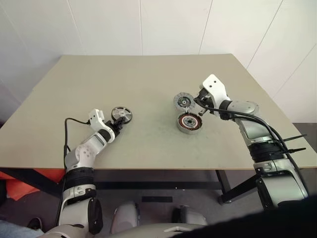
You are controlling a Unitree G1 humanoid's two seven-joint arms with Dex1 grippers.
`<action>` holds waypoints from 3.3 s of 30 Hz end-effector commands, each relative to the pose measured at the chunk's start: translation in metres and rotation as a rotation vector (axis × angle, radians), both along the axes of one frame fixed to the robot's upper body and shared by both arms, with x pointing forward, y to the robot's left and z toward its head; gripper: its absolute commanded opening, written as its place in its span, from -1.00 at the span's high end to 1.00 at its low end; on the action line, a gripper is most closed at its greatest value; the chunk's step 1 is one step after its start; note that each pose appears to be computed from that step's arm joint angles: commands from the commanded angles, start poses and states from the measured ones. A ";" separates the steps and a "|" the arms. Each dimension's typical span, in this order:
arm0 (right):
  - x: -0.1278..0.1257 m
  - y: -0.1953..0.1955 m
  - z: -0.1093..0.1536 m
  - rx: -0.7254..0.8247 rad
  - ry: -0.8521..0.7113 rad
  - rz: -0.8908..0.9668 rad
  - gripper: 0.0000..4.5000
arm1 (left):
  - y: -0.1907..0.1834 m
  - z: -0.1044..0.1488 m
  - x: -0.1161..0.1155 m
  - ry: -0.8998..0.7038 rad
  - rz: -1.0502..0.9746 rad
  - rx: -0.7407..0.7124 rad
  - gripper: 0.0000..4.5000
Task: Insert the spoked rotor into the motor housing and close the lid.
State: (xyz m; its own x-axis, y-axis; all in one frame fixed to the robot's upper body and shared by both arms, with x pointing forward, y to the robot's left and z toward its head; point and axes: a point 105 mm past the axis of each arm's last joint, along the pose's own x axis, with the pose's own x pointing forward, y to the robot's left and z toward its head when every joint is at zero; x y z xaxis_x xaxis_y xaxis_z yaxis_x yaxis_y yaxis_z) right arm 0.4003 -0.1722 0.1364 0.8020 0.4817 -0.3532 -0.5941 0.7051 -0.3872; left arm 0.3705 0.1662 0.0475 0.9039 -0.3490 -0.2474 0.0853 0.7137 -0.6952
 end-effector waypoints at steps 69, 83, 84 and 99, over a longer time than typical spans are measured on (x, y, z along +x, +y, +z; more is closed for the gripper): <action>-0.013 -0.124 0.012 -0.404 -0.027 -0.336 1.00 | -0.238 0.039 -0.012 0.224 -0.760 -0.439 -0.04; -0.014 -0.126 0.015 -0.412 -0.037 -0.335 1.00 | -0.172 0.048 0.000 0.204 -0.744 -0.340 -0.04; -0.014 -0.125 0.015 -0.407 -0.042 -0.335 1.00 | -0.164 0.049 0.000 0.199 -0.738 -0.329 -0.04; -0.035 -0.018 0.012 -0.046 0.003 -0.034 1.00 | -0.065 0.051 -0.011 0.029 -0.455 -0.154 -0.04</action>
State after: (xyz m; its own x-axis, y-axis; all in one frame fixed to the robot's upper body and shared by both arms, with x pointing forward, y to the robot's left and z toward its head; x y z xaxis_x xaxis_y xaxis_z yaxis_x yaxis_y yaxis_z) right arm 0.3689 -0.2005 0.1384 0.8208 0.4019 -0.4059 -0.5585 0.7137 -0.4228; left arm 0.3542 0.0968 0.0795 0.5989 -0.7605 -0.2510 0.2984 0.5028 -0.8113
